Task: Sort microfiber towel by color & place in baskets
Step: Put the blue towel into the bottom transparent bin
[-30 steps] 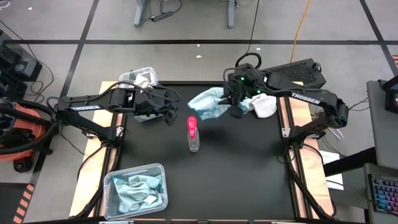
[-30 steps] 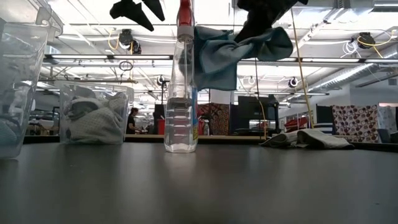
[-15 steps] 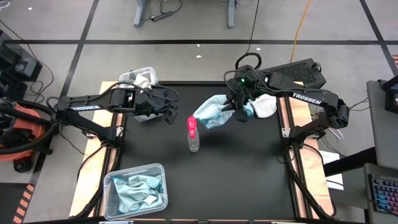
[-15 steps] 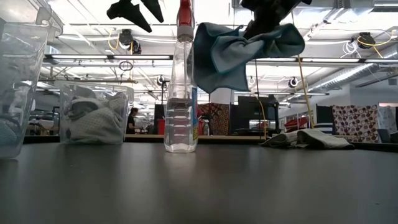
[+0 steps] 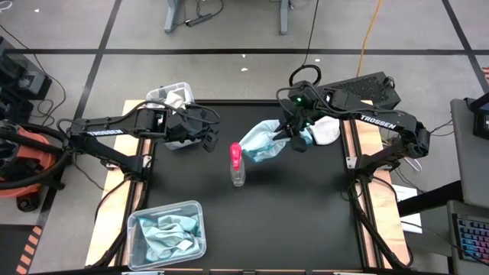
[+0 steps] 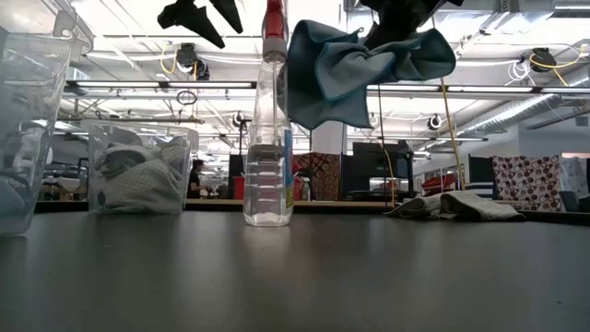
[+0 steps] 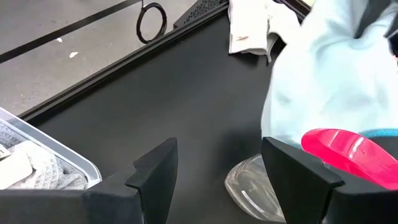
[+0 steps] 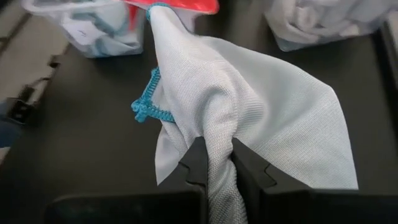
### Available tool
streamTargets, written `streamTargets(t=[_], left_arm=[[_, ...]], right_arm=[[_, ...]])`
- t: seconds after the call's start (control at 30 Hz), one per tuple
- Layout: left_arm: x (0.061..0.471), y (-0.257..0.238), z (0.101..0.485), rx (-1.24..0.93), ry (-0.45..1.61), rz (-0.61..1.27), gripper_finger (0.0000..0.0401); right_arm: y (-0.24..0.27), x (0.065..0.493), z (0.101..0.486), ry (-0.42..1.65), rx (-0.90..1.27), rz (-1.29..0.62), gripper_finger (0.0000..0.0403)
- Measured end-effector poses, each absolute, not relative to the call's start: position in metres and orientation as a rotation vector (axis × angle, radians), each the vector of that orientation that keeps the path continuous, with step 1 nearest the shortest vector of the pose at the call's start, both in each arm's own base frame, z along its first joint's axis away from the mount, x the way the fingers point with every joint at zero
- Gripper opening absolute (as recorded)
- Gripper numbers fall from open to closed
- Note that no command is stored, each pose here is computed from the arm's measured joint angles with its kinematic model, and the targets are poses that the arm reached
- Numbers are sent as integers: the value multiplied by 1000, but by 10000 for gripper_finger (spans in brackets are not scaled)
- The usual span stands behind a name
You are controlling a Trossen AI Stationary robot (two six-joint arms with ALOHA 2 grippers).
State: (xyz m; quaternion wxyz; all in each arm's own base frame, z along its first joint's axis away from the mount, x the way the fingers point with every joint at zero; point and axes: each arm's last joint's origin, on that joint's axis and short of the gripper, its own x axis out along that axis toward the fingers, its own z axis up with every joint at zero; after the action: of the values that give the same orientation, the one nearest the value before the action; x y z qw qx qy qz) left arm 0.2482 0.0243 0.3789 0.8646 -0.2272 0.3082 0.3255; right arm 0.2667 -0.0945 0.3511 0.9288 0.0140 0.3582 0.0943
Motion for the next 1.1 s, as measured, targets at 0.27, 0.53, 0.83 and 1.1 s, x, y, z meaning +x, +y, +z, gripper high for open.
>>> streamTargets(t=[0.27,0.53,0.83,1.1], left_arm=[[250,25,378,-465,648,692,238],[256,27,379,-402,629,675,238],[267,27,391,-321,499,599,238],[274,20,398,-303,445,435,238]], right_arm=[[-90,266,356,679,58,278,26],[-81,256,374,565,38,345,26],[-64,243,392,496,24,376,26],[-37,240,413,345,-40,442,27]])
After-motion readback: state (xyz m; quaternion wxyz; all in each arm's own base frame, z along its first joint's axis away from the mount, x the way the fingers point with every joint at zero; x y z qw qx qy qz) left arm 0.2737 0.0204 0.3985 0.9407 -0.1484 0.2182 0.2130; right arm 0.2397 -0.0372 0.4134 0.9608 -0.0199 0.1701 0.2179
